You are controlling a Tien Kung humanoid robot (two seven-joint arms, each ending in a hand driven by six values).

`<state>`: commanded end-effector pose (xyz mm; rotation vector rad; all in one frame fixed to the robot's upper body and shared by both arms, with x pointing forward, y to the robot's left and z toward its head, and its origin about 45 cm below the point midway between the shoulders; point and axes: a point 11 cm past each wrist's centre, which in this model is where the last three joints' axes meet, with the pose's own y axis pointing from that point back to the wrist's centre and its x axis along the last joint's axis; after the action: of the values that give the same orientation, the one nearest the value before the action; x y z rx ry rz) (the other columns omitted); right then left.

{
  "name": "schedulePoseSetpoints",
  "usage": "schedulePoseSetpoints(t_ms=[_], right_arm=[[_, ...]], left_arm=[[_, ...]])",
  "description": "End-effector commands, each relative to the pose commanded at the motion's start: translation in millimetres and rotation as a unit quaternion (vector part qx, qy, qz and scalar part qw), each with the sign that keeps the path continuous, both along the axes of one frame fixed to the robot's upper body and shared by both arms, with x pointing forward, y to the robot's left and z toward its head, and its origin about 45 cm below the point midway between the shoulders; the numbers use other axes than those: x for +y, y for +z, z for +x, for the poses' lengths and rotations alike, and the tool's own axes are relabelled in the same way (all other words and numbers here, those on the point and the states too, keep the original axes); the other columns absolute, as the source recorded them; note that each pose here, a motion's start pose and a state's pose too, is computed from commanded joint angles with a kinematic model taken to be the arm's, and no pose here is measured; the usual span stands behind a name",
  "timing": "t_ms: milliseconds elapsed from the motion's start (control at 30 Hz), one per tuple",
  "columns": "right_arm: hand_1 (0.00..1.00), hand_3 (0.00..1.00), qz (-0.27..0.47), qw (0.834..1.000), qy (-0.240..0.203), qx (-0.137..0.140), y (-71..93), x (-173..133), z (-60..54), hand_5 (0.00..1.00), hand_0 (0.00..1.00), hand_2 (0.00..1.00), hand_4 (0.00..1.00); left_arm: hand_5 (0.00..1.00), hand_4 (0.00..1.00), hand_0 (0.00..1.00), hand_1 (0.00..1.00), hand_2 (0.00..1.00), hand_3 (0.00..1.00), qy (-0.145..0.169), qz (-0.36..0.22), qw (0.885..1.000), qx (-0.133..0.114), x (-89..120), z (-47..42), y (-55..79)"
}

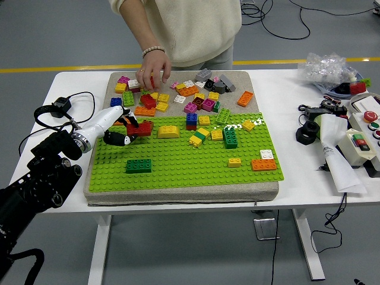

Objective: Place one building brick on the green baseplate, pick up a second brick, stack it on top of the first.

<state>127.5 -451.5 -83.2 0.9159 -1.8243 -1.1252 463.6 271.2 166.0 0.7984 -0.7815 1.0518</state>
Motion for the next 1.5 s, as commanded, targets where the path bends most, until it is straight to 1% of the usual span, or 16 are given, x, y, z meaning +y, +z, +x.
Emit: schedulePoseSetpoints(t_ms=[233,567,800,1033,1267,1500], right_arm=[[0.734,0.744,0.0,1.0,0.003,0.003,-0.1,-0.4,-1.1,0.637,0.79,0.781,0.919],[0.734,0.744,-0.001,1.0,0.005,0.003,0.3,-1.5,-1.1,0.636,0.789,0.781,0.919],[0.734,0.744,0.001,1.0,-0.002,0.004,-1.7,-0.6,-6.9,0.636,0.789,0.781,0.919],[0.734,0.744,-0.001,1.0,-0.004,0.001,0.1,-3.0,-4.0,0.636,0.789,0.781,0.918],[0.733,0.744,0.001,1.0,-0.005,-0.001,0.0,-3.1,-4.5,0.636,0.789,0.781,0.918],[0.733,0.746,0.001,1.0,-0.008,-0.006,1.1,-3.5,-1.0,0.637,0.789,0.781,0.919]], left_arm=[[0.002,0.532,0.612,0.536,0.501,0.476,-0.002,0.003,1.0,0.001,0.5,-1.4,-1.2],[0.002,0.532,0.611,0.536,0.502,0.476,-0.006,0.007,1.0,0.001,2.5,-6.0,-3.1],[0.002,0.532,0.611,0.536,0.501,0.476,-0.01,0.006,1.0,0.002,1.4,-11.3,-6.2],[0.002,0.532,0.61,0.536,0.501,0.476,-0.012,0.006,1.0,-0.002,1.8,-12.5,-4.1],[0.002,0.533,0.611,0.536,0.501,0.477,-0.013,0.009,1.0,-0.001,2.4,-14.2,-4.8],[0.002,0.534,0.611,0.536,0.502,0.477,-0.013,0.009,1.0,-0.002,3.3,-15.0,-4.0]])
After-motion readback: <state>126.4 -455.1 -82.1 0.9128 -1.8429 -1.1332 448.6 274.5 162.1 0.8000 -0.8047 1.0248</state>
